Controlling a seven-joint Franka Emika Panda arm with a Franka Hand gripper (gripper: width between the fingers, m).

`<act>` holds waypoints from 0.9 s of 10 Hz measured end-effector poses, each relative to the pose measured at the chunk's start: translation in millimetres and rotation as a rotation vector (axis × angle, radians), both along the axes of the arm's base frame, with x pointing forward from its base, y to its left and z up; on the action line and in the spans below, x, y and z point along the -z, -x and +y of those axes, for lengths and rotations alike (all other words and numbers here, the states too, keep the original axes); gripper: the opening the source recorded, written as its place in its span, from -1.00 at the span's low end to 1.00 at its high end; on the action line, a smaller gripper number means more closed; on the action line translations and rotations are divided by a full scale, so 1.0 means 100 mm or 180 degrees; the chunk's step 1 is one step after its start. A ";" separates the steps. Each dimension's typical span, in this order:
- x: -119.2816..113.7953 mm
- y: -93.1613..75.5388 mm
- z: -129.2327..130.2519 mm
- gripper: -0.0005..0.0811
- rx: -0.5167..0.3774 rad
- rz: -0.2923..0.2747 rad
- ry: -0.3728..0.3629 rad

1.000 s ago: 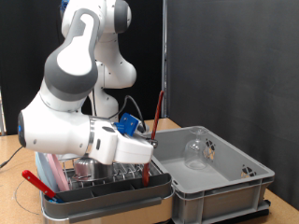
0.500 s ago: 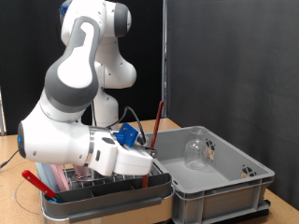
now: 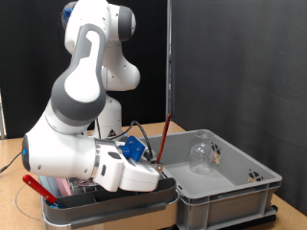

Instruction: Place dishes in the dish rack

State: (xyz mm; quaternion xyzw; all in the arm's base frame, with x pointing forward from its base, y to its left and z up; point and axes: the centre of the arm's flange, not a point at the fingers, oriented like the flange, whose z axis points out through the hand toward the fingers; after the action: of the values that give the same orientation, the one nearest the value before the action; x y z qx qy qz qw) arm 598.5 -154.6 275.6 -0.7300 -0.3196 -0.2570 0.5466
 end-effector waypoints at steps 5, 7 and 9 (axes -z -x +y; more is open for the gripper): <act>0.11 -0.03 0.06 -0.56 -0.0034 0.0017 0.0008; 0.14 -0.03 0.10 -0.12 -0.0055 0.0020 0.0002; 0.14 -0.04 0.13 0.33 -0.0073 0.0014 0.0004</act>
State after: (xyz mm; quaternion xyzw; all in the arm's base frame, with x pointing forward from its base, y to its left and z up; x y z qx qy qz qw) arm 602.8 -141.2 261.6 -0.7272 -0.3269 -0.2489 0.5499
